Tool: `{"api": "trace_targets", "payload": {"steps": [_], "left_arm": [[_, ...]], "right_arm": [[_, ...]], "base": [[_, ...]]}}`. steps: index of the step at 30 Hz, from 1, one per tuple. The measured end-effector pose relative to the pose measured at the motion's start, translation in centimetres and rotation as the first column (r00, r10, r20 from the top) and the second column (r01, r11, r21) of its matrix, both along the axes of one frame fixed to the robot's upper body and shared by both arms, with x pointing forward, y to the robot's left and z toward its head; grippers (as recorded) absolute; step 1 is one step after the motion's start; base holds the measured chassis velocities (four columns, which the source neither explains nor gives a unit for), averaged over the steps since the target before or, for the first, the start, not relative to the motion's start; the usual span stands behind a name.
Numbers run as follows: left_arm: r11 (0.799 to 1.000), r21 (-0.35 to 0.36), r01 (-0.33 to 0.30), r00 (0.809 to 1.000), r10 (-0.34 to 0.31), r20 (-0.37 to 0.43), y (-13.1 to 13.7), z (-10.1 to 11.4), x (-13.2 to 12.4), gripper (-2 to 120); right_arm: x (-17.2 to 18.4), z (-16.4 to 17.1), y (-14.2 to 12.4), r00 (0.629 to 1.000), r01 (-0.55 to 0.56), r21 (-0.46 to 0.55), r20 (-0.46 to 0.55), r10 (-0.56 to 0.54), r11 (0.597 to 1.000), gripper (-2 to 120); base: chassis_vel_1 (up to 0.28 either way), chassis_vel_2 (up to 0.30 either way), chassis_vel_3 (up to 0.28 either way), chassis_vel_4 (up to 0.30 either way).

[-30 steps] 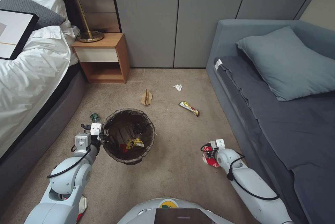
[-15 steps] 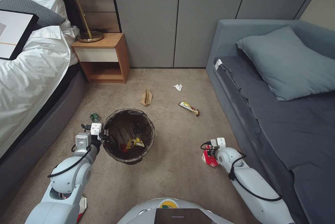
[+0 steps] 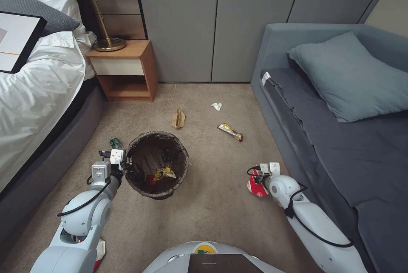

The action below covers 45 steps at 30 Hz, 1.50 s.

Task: Pick up the trash bin, then pick up the garbage from the floor and place it into the trash bin.

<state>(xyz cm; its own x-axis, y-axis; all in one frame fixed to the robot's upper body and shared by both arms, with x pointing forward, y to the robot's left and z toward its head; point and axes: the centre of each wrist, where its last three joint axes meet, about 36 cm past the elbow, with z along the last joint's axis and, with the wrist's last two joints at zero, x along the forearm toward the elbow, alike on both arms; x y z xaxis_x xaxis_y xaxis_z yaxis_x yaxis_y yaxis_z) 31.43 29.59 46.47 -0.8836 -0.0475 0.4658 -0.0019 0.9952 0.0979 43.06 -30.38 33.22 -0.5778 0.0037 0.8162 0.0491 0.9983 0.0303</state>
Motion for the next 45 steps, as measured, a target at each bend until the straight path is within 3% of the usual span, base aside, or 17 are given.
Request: {"api": "trace_targets", "payload": {"steps": [9,10,11,14,15,19,23,25,27,29,33,35,36,38,39,42,45], "left_arm": [[1.0,0.002,0.003,1.0,-0.003,-0.003,-0.2,0.7,-0.2,0],[1.0,-0.008,0.01,1.0,-0.01,-0.006,-0.5,1.1,-0.3,0],[1.0,-0.008,0.01,1.0,-0.01,-0.006,-0.5,1.1,-0.3,0],[1.0,-0.007,0.011,1.0,-0.011,-0.004,-0.8,2.0,-0.4,0],[1.0,-0.007,0.011,1.0,-0.011,-0.004,-0.8,2.0,-0.4,0],[1.0,0.003,-0.001,1.0,0.001,0.018,-1.4,3.2,-1.1,0],[1.0,0.013,-0.006,1.0,0.006,0.018,-1.4,3.2,-1.2,0],[1.0,0.02,-0.009,1.0,0.009,0.013,-1.5,3.0,-1.2,0],[1.0,0.02,-0.009,1.0,0.009,0.011,-1.6,2.9,-1.1,0],[1.0,0.018,-0.01,1.0,0.01,0.004,-1.7,2.6,-1.0,0],[1.0,0.018,-0.011,1.0,0.01,0.002,-1.8,2.5,-0.9,0],[1.0,0.02,-0.014,1.0,0.014,-0.001,-1.7,2.3,-0.8,0],[1.0,0.02,-0.014,1.0,0.014,-0.001,-1.7,2.3,-0.8,0],[1.0,0.021,-0.018,1.0,0.018,-0.003,-1.6,2.2,-0.7,0],[1.0,0.021,-0.018,1.0,0.018,-0.003,-1.6,2.2,-0.7,0],[1.0,0.022,-0.023,1.0,0.023,-0.006,-1.4,2.0,-0.5,0],[0.999,0.021,-0.025,1.0,0.025,-0.006,-1.4,1.9,-0.4,0]], "right_arm": [[-1.4,11.3,0.1,0.974,-0.039,0.104,0.225,0.014,0.994,0],[-2.1,14.9,0.8,0.955,-0.083,0.127,0.293,0.043,0.988,0],[-2.1,14.9,0.8,0.955,-0.083,0.127,0.293,0.043,0.988,0],[-3.3,21.0,2.5,0.913,-0.183,0.18,0.396,0.099,0.967,0],[-3.3,21.0,2.5,0.913,-0.183,0.18,0.396,0.099,0.967,0],[-5.5,28.0,4.9,0.84,-0.347,0.203,0.5,0.208,0.915,0],[-6.0,29.9,5.5,0.817,-0.401,0.208,0.521,0.246,0.892,0],[-6.4,32.0,6.3,0.772,-0.489,0.213,0.557,0.307,0.846,0],[-6.4,32.3,6.4,0.761,-0.507,0.213,0.565,0.318,0.835,0],[-6.1,33.9,7.3,0.703,-0.6,0.214,0.601,0.381,0.771,0],[-5.9,35.0,8.2,0.67,-0.661,0.231,0.612,0.421,0.714,0],[-5.8,36.1,9.8,0.636,-0.725,0.265,0.612,0.47,0.636,0],[-5.8,36.1,9.8,0.636,-0.725,0.265,0.612,0.47,0.636,0],[-5.2,37.1,11.7,0.598,-0.774,0.272,0.611,0.519,0.572,0],[-5.2,37.1,11.7,0.598,-0.774,0.272,0.611,0.519,0.572,0],[-3.7,37.5,14.8,0.555,-0.818,0.257,0.589,0.587,0.515,0],[-2.3,36.3,17.0,0.549,-0.826,0.244,0.549,0.63,0.508,0]], "base": [[0.0,0.0,0.0,0.0],[0.0,0.0,0.0,0.0],[0.0,0.0,0.0,0.0],[0.0,0.0,0.0,0.0],[0.0,0.0,0.0,0.0],[0.0,0.0,0.0,0.0],[0.0,0.0,0.0,0.0],[0.0,0.0,0.0,0.0],[0.0,0.0,0.0,0.0],[0.0,0.0,0.0,0.0],[0.0,0.0,0.0,0.0],[0.0,0.0,0.0,0.0],[0.0,0.0,0.0,0.0],[0.0,0.0,0.0,0.0],[0.0,0.0,0.0,0.0],[0.0,0.0,0.0,0.0],[0.0,0.0,0.0,0.0]]}}
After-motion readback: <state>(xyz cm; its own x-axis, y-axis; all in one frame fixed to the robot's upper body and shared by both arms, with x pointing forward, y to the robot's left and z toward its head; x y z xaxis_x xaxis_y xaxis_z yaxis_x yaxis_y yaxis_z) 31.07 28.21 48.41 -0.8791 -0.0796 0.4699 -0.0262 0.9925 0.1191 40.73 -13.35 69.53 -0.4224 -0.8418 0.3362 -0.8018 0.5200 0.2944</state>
